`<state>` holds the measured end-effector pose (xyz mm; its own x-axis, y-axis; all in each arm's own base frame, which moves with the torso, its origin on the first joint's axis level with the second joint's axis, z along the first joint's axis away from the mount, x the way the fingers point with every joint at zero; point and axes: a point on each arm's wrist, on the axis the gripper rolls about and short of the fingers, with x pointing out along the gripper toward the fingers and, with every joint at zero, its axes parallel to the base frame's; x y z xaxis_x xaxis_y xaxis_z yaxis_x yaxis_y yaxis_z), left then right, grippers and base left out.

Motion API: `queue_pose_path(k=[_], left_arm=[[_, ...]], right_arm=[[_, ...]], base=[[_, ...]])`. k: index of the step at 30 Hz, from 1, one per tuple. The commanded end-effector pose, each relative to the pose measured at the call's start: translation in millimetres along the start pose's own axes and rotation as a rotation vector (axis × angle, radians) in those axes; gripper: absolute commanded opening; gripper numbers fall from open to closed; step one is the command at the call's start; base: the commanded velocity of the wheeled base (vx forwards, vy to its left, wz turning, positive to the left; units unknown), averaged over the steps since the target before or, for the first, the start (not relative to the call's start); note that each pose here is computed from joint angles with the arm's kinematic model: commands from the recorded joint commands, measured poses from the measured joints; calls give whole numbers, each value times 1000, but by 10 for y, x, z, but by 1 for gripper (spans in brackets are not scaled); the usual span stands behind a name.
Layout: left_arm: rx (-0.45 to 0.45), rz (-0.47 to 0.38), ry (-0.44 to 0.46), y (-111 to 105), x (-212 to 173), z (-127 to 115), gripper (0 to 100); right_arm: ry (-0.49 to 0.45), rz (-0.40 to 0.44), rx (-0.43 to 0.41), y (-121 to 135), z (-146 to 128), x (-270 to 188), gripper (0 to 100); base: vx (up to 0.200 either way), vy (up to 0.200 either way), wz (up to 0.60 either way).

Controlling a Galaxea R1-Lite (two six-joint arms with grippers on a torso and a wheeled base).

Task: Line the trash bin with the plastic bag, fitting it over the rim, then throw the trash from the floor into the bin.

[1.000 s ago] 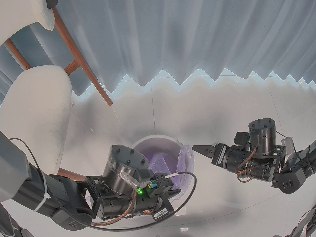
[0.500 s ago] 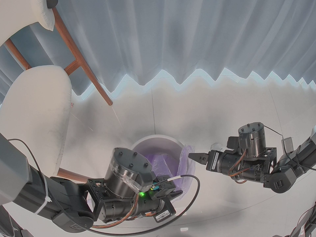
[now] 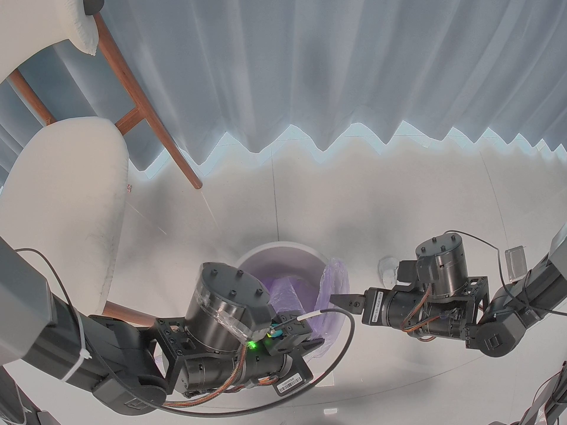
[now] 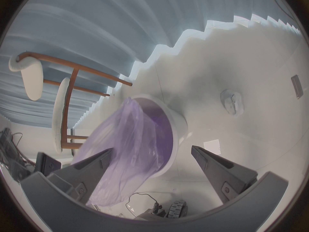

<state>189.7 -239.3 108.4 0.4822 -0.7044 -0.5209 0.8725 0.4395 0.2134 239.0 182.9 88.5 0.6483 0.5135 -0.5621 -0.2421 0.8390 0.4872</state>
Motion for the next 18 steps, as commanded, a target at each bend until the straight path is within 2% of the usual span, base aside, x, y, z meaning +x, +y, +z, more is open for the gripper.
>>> queue_pose_path(k=[1, 8, 17, 18], left_arm=[[-1, 5, 0, 6, -3, 2, 0], [-1, 3, 2, 4, 1, -6, 0], [-1, 2, 7, -1, -9, -18, 0], [-3, -1, 9, -3, -10, -24, 0]], right_arm=[[44, 3, -18, 25, -136, 24, 100], [77, 5, -33, 56, -228, 114, 100], [48, 14, -24, 82, -151, 193, 100], [44, 16, -23, 88, -143, 195, 0]], base=[[0, 0, 0], [0, 0, 0], [0, 0, 0], [0, 0, 0]])
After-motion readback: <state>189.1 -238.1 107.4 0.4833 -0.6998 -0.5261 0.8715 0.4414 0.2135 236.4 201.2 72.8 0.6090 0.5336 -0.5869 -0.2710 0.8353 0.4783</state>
